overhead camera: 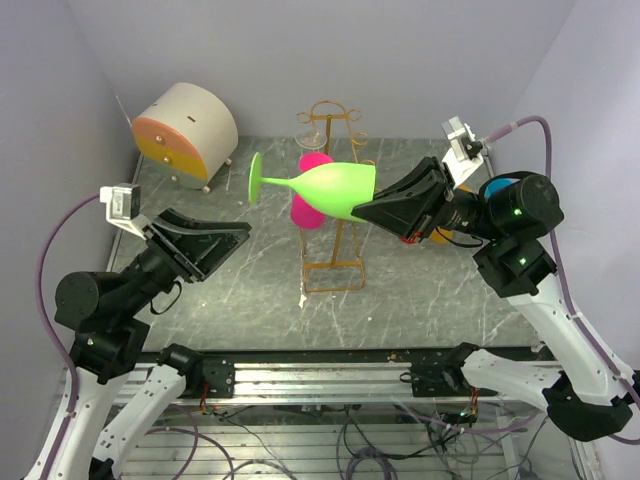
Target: Take the wine glass off the wine glass rack
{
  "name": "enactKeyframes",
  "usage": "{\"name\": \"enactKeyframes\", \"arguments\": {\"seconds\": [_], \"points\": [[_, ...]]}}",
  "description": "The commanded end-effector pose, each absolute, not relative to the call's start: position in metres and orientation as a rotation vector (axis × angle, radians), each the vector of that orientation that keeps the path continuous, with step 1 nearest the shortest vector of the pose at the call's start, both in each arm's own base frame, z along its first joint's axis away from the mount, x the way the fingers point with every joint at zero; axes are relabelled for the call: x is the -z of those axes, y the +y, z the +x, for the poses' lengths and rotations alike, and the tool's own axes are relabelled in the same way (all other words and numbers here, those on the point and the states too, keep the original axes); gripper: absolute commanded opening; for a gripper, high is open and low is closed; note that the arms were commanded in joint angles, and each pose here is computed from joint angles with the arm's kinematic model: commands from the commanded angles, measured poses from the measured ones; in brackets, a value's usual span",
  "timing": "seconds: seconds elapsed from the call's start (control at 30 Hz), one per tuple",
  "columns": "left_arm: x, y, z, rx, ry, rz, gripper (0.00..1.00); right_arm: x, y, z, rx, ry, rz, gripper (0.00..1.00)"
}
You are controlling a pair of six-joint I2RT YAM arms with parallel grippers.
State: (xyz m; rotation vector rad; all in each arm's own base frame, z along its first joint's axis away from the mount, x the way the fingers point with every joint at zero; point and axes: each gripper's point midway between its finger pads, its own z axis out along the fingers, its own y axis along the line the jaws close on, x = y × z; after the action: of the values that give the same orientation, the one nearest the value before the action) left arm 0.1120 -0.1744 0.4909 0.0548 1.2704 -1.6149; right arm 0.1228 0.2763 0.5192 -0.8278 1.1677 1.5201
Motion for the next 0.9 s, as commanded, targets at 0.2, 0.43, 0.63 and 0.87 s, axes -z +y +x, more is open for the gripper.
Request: {"name": "enactKeyframes", "arguments": {"seconds": [0.2,0.43,0.63,0.87], "points": [[-0.451,-0.176,0.131,1.465,1.461,0.022,0.64,-0.529,0.252,0.157,-1.262,1.237,-0.615,0.00],[-0.425,-0.165,0.149,1.296,1.572,-0.043,0.62,-0.527,0.181,0.203,-0.844,1.360,-0.266,0.00],[-0.401,-0.144,0.168,1.066,1.668,-0.104,0.60,-0.514,0.111,0.227,-0.495,1.476,0.010,0.00],[-0.369,-0.112,0.189,0.775,1.769,-0.180,0.58,-0.444,0.064,0.248,-0.057,1.779,0.150,0.00]]}}
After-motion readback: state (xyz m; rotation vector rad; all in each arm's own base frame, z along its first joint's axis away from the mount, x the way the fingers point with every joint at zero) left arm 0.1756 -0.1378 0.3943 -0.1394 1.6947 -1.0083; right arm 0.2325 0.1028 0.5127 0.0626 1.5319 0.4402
